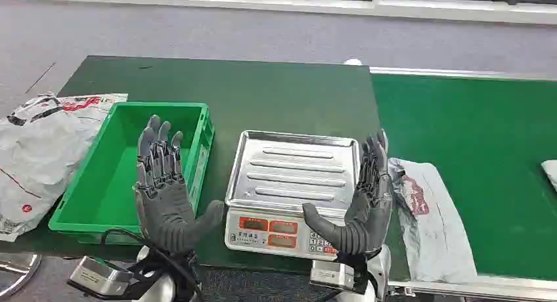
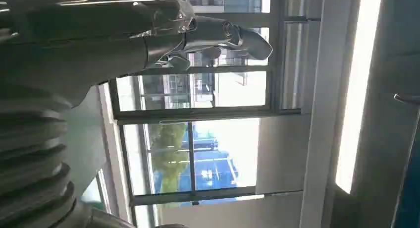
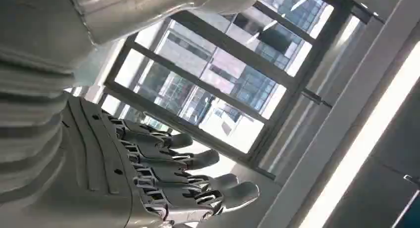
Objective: Moved the parcel from conveyor to table for the left to box.
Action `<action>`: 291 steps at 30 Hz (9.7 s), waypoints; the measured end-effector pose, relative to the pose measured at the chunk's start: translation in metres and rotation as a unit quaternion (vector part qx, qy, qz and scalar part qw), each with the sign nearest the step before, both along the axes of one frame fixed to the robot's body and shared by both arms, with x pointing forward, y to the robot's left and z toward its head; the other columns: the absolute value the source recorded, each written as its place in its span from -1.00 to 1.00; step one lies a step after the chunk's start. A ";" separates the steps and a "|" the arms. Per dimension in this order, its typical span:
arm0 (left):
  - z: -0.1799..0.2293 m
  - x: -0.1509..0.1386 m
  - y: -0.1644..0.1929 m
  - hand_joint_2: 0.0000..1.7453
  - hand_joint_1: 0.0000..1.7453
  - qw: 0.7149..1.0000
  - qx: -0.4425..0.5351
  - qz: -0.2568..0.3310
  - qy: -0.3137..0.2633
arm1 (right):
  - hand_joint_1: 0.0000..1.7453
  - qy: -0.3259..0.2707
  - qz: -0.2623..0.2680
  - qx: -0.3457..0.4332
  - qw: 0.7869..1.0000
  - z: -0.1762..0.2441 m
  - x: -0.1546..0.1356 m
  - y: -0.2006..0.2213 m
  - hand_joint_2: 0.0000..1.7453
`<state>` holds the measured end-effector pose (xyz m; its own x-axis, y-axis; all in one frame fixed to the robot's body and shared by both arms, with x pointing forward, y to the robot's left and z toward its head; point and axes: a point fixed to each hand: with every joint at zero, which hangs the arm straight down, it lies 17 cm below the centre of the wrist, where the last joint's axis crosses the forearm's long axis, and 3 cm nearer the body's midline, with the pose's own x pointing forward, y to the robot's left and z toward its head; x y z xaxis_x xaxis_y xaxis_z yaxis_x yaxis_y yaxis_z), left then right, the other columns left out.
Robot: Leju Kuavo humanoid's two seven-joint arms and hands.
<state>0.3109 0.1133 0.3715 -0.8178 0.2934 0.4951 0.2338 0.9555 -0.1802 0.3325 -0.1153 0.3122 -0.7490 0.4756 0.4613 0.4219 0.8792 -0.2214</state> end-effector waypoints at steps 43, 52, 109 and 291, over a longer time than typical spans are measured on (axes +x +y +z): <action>0.002 -0.007 0.020 1.00 -1.00 1.000 -0.012 0.024 0.001 | -1.00 0.398 -0.387 -0.189 0.810 -0.193 0.197 -0.310 1.00; 0.000 -0.007 0.020 1.00 -1.00 1.000 -0.005 0.029 0.000 | -1.00 0.485 -0.369 -0.149 0.779 -0.268 0.167 -0.332 1.00; -0.017 -0.003 0.022 1.00 -1.00 0.998 0.003 0.060 0.028 | 1.00 0.582 -0.292 -0.046 0.757 -0.353 0.113 -0.351 1.00; -0.173 0.194 -0.169 1.00 -1.00 0.873 0.393 0.027 0.288 | -1.00 -0.328 -0.123 0.047 0.936 0.195 -0.128 -0.079 1.00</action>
